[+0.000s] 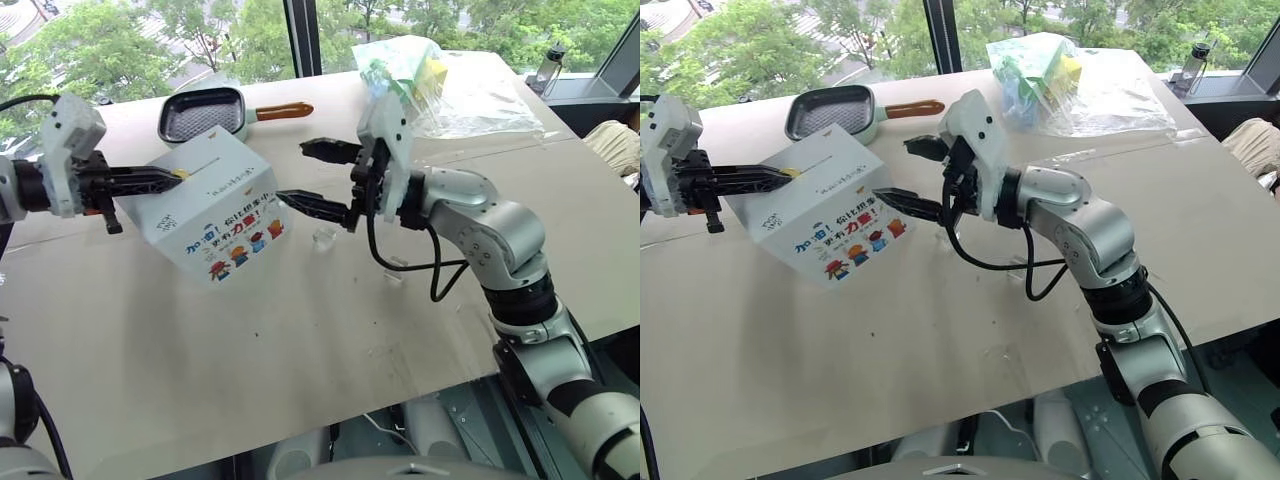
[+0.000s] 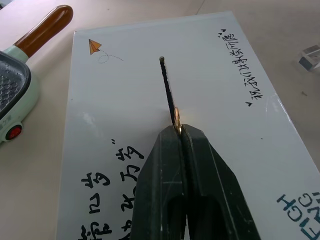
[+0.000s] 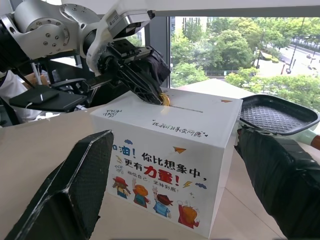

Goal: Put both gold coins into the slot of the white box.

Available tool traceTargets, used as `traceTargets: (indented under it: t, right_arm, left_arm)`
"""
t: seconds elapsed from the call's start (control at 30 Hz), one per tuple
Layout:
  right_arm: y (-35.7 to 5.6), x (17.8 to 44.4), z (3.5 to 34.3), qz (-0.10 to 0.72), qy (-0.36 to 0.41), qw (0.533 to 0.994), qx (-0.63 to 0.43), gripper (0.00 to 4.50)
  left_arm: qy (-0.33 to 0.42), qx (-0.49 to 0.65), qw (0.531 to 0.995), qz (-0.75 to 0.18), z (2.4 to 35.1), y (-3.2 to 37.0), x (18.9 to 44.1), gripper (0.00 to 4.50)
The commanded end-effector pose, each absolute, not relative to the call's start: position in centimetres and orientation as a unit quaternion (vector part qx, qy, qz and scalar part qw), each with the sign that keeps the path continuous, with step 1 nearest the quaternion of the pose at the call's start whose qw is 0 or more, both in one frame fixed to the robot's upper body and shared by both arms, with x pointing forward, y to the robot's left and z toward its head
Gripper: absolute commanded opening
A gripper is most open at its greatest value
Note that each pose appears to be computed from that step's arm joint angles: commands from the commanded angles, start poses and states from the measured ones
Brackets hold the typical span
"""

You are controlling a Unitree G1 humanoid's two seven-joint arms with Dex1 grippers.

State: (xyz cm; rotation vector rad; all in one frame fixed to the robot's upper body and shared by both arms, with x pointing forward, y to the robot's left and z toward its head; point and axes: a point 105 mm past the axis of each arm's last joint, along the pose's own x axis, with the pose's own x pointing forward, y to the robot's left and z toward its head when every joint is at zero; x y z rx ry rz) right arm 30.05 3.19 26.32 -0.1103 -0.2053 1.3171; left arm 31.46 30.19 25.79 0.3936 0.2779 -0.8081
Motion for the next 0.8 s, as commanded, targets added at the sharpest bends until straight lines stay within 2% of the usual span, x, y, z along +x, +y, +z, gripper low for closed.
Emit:
traceTargets:
  t: [0.03, 0.1, 0.23, 0.33, 0.37, 0.43, 0.57, 0.67, 0.73, 0.8]
  right_arm:
    - [3.5, 28.9, 27.6, 0.620, -0.128, 0.771, -0.064, 4.32]
    - [3.5, 29.0, 27.6, 0.619, -0.128, 0.772, -0.064, 4.34]
    - [3.5, 29.0, 27.5, 0.619, -0.128, 0.772, -0.064, 4.34]
    - [2.5, 29.2, 27.4, 0.617, -0.124, 0.774, -0.063, 4.34]
    - [1.9, 29.3, 27.3, 0.618, -0.122, 0.774, -0.060, 4.34]
    - [-0.1, 29.5, 26.8, 0.617, -0.116, 0.776, -0.055, 4.34]
    - [-4.9, 29.7, 23.1, 0.606, -0.067, 0.790, -0.065, 4.34]
    - [-8.7, 30.4, 19.2, 0.573, -0.010, 0.816, -0.079, 4.34]
    - [-10.2, 30.5, 17.3, 0.560, 0.016, 0.824, -0.089, 4.34]
    - [-12.4, 30.8, 14.2, 0.534, 0.044, 0.838, -0.104, 4.34]
  left_arm:
    - [0.151, 0.179, 0.887, -0.399, 25.0, 29.6, 31.3, 0.27]
    - [0.148, 0.169, 0.886, -0.406, 25.2, 29.3, 31.3, 0.87]
    - [0.132, 0.166, 0.892, -0.400, 25.8, 29.1, 31.6, 2.77]
    - [0.056, 0.180, 0.915, -0.357, 28.1, 29.2, 32.9, 4.20]
    - [0.033, 0.182, 0.920, -0.346, 28.8, 29.2, 33.1, 4.41]
    - [0.002, 0.181, 0.917, -0.355, 30.2, 28.2, 32.4, 4.41]
    - [-0.031, 0.157, 0.890, -0.426, 30.8, 23.6, 28.9, 4.41]
    - [-0.010, 0.130, 0.873, -0.470, 27.6, 19.5, 25.8, 4.41]
    - [0.006, 0.108, 0.874, -0.473, 25.6, 17.9, 24.7, 4.41]
    - [0.027, 0.071, 0.887, -0.455, 21.3, 15.3, 24.1, 4.41]
